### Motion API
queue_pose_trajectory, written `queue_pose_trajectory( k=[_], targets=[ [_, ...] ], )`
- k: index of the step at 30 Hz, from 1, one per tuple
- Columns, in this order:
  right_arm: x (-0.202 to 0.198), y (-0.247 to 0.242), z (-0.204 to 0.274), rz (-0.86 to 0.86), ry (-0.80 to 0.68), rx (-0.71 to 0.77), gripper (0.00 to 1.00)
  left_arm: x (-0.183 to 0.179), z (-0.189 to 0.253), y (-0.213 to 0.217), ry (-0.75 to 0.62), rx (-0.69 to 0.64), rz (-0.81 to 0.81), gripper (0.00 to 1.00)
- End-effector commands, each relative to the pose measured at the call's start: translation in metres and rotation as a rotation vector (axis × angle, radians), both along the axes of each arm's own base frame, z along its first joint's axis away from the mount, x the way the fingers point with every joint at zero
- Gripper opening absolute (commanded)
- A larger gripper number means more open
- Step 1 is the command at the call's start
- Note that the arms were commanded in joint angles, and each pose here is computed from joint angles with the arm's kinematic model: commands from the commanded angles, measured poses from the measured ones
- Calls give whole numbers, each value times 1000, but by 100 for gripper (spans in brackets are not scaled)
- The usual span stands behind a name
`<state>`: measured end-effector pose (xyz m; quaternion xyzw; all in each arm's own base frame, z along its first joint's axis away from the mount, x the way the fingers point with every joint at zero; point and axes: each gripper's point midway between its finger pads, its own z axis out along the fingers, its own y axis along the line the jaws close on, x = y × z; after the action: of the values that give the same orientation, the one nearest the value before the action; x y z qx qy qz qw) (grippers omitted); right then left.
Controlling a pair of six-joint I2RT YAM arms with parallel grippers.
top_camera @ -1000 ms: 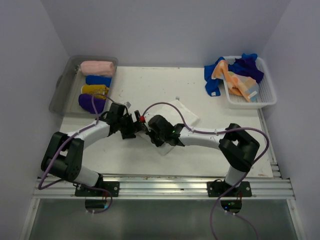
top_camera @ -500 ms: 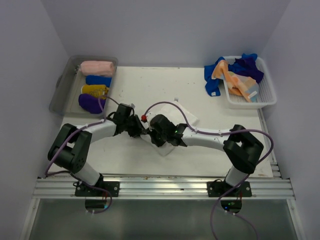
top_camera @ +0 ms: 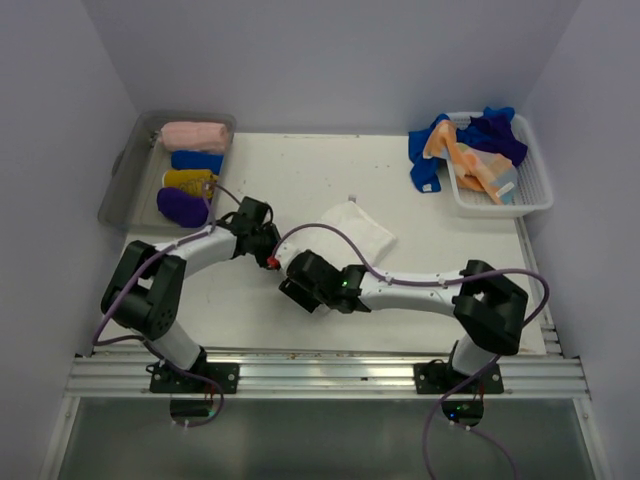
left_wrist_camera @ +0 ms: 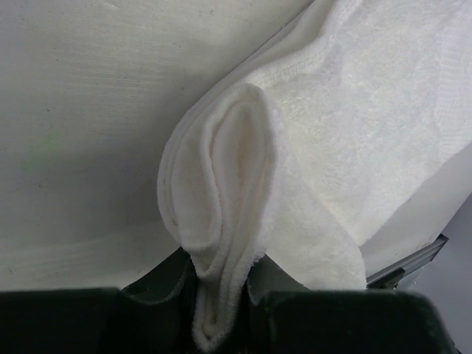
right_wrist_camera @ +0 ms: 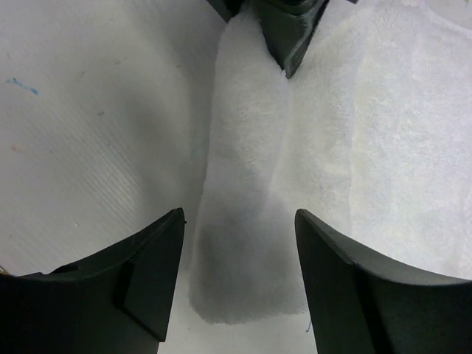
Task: Roll the towels
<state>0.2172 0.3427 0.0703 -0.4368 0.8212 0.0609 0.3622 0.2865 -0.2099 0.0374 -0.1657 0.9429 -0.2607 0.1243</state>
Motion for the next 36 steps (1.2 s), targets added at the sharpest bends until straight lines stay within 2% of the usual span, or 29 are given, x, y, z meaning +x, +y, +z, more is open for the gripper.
queue_pose_trajectory(
  k=[1, 10, 15, 19, 24, 29, 35, 36],
  targets=[
    [6, 3, 20, 28, -110, -38, 66, 4, 3, 4, 17, 21, 10, 0],
    [0, 1, -23, 26, -74, -105, 68, 3, 1, 7, 26, 34, 16, 0],
    [-2, -8, -42, -7, -62, -122, 66, 6, 4, 9, 19, 32, 17, 0],
    [-3, -15, -41, -50, -68, -92, 66, 8, 3, 17, 18, 39, 34, 0],
    [2, -20, -17, -112, -115, -30, 67, 8, -1, 21, 27, 44, 42, 0],
    [-2, -19, -12, -121, -93, -10, 67, 8, -2, 21, 28, 40, 40, 0],
    [-8, -18, -44, -108, -41, -58, 59, 9, 0, 20, 24, 37, 40, 0],
    [-8, -20, -47, -113, -38, -65, 52, 9, 0, 20, 24, 38, 37, 0]
  ],
)
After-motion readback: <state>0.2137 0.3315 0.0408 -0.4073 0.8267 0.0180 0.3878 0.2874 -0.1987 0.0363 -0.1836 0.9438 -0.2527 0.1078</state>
